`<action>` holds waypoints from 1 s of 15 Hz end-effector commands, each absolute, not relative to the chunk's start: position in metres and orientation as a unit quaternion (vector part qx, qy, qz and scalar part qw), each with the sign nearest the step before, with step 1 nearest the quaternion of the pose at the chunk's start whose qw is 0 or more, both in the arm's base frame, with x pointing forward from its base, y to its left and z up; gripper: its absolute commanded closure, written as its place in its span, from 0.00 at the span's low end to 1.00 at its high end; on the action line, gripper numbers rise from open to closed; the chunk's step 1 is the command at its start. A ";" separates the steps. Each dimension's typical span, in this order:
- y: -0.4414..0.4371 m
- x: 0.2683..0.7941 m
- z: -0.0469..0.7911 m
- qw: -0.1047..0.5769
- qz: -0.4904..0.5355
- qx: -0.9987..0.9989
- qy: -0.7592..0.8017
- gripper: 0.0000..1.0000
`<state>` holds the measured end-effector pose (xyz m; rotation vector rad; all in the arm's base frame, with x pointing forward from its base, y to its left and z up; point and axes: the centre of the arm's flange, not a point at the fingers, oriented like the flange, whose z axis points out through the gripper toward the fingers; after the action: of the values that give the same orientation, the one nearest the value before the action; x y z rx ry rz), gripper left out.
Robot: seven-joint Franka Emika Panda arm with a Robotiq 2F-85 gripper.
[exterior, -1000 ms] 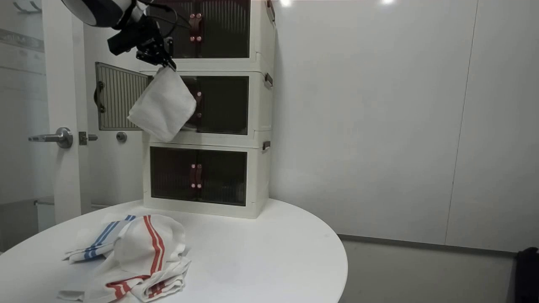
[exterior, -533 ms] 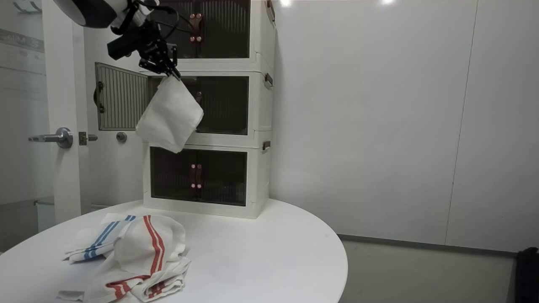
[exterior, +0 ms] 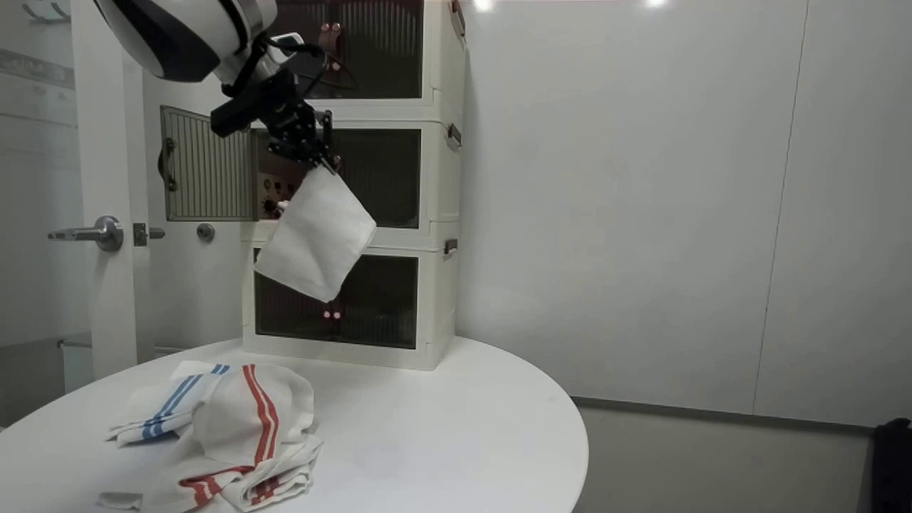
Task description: Remove one towel from the middle compartment of the cabinet
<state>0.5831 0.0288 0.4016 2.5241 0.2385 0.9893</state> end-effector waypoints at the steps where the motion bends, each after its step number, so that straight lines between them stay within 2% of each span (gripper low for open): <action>1: 0.005 0.598 0.377 0.209 0.345 0.911 0.087 0.89; 7: -0.037 0.615 0.340 0.227 0.349 0.907 0.059 0.89; 15: -0.112 0.636 0.286 0.303 0.320 0.898 0.003 0.89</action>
<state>0.6208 -0.0923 0.3103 2.4299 0.0480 0.8454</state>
